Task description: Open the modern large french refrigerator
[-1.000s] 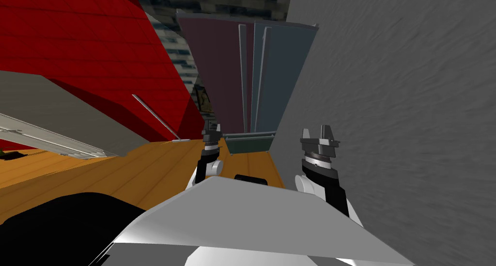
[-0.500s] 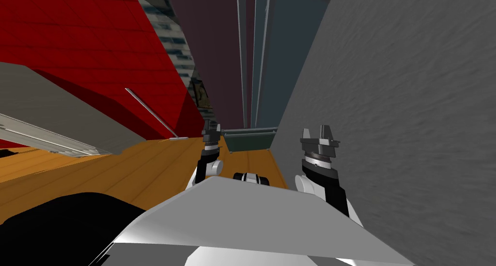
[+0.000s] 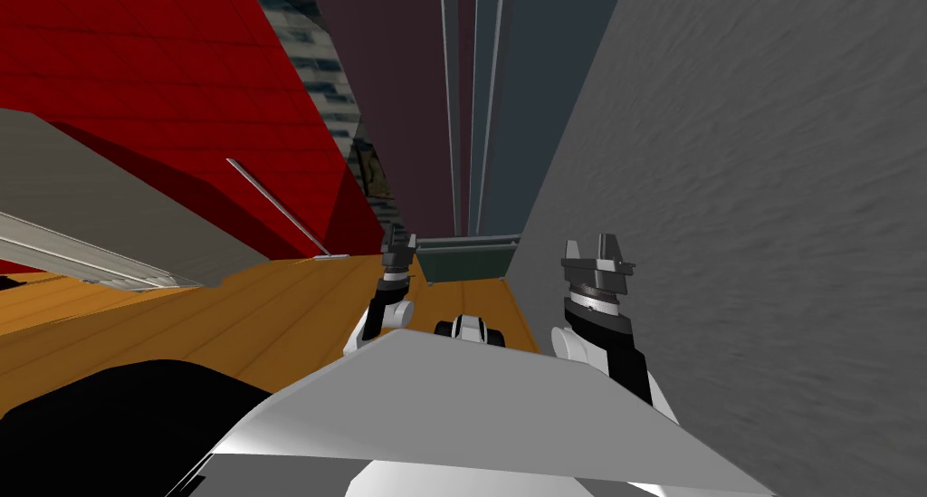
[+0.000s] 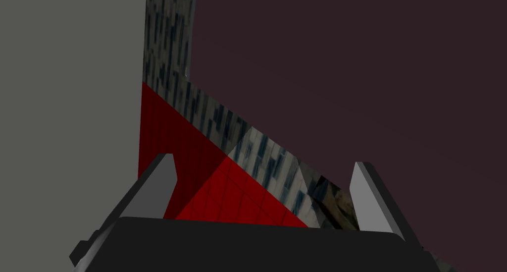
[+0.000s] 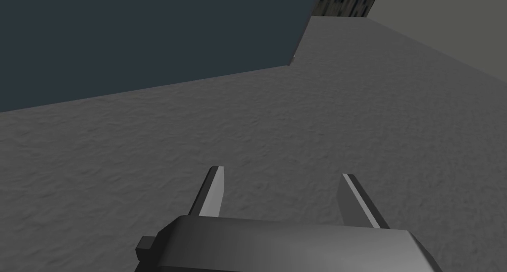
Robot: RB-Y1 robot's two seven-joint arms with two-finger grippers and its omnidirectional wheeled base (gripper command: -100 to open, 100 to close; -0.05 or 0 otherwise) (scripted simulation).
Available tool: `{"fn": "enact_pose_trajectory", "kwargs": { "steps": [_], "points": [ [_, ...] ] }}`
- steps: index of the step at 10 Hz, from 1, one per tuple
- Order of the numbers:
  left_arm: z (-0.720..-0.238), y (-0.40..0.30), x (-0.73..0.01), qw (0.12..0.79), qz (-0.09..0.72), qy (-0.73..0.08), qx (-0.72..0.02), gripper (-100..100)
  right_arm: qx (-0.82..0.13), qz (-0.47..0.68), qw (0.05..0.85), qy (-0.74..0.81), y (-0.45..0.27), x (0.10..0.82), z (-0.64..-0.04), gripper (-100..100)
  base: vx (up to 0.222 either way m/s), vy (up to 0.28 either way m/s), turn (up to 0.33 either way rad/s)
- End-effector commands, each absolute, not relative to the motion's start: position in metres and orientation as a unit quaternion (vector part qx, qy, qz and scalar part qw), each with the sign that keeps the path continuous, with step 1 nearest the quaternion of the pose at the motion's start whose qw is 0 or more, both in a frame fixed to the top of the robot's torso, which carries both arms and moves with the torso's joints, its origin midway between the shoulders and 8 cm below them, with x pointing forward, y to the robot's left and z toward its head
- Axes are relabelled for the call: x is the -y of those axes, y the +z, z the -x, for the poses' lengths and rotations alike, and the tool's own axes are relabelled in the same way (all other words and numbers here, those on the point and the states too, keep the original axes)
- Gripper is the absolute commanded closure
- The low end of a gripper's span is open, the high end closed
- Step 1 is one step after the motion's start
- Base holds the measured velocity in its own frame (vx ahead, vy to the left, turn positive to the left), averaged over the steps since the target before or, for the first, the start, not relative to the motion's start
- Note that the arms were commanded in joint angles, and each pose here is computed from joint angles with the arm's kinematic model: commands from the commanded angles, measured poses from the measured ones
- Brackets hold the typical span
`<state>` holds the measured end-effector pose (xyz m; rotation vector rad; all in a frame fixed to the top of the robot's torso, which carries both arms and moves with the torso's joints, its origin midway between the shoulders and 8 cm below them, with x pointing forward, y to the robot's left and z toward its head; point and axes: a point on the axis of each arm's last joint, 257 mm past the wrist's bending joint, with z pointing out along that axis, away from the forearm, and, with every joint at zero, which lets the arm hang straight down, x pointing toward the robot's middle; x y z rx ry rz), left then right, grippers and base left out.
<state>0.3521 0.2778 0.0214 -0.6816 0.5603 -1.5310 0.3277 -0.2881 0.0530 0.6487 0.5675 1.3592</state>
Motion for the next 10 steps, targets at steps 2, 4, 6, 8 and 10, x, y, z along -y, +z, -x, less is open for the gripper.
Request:
{"fn": "enact_pose_trajectory", "kwargs": {
  "steps": [2, 4, 6, 8, 10],
  "points": [
    [-0.358, 0.002, -0.282, 0.621, 0.291, -0.681, -0.258, -100, -0.254, -0.290, 0.693, 0.609, 0.053, 0.288, -0.328, 0, 0.089, -0.033, 0.018],
    [-0.360, -0.010, -0.288, 0.613, 0.292, -0.688, -0.255, -100, -0.254, -0.290, 0.693, 0.609, 0.053, 0.288, -0.328, 0, 0.095, -0.045, 0.019],
    [-0.362, -0.020, -0.296, 0.606, 0.295, -0.697, -0.246, -100, -0.254, -0.290, 0.693, 0.609, 0.053, 0.288, -0.328, 0, 0.119, -0.053, 0.024],
    [-0.364, -0.032, -0.302, 0.602, 0.303, -0.698, -0.243, -100, -0.254, -0.290, 0.693, 0.609, 0.053, 0.288, -0.328, 0, 0.071, -0.030, 0.009],
    [-0.363, -0.041, -0.311, 0.596, 0.307, -0.707, -0.225, -100, -0.254, -0.290, 0.693, 0.609, 0.053, 0.288, -0.328, 0, 0.121, -0.047, 0.025]
  ]
}}
